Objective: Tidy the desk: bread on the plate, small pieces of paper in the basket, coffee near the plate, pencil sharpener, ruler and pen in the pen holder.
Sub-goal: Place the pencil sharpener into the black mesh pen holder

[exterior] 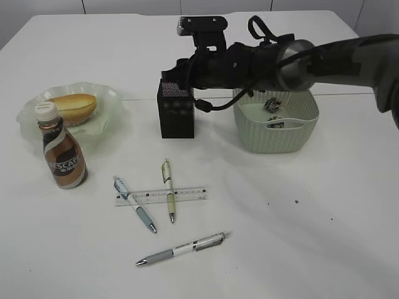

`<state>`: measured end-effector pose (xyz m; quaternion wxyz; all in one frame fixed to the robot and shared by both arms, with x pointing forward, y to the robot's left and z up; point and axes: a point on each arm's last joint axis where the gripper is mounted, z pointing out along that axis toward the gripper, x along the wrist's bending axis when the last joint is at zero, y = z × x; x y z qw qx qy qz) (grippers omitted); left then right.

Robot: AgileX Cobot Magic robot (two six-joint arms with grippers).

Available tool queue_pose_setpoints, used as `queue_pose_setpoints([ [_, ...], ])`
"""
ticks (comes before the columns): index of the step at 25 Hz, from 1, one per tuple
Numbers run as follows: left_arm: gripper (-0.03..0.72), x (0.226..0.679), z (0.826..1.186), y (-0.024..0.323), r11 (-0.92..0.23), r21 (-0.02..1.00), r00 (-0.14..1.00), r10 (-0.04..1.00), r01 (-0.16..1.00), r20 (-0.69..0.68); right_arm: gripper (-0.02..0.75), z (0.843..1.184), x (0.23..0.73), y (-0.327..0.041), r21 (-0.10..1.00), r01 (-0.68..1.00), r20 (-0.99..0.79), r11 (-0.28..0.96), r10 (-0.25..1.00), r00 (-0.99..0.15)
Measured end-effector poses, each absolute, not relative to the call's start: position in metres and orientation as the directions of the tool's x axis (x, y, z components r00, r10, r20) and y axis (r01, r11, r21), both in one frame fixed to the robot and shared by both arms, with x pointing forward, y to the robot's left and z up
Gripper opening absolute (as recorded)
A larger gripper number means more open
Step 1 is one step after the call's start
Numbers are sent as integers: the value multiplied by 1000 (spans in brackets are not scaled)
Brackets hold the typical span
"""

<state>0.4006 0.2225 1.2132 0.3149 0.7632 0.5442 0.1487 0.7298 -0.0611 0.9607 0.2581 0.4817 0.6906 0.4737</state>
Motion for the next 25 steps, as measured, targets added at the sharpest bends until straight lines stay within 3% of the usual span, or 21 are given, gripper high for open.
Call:
queue_pose_setpoints([
  [25, 371, 401, 1213, 222, -209, 643, 363, 924, 737, -116, 295, 955, 734, -49, 893, 440, 109, 101, 898, -427],
])
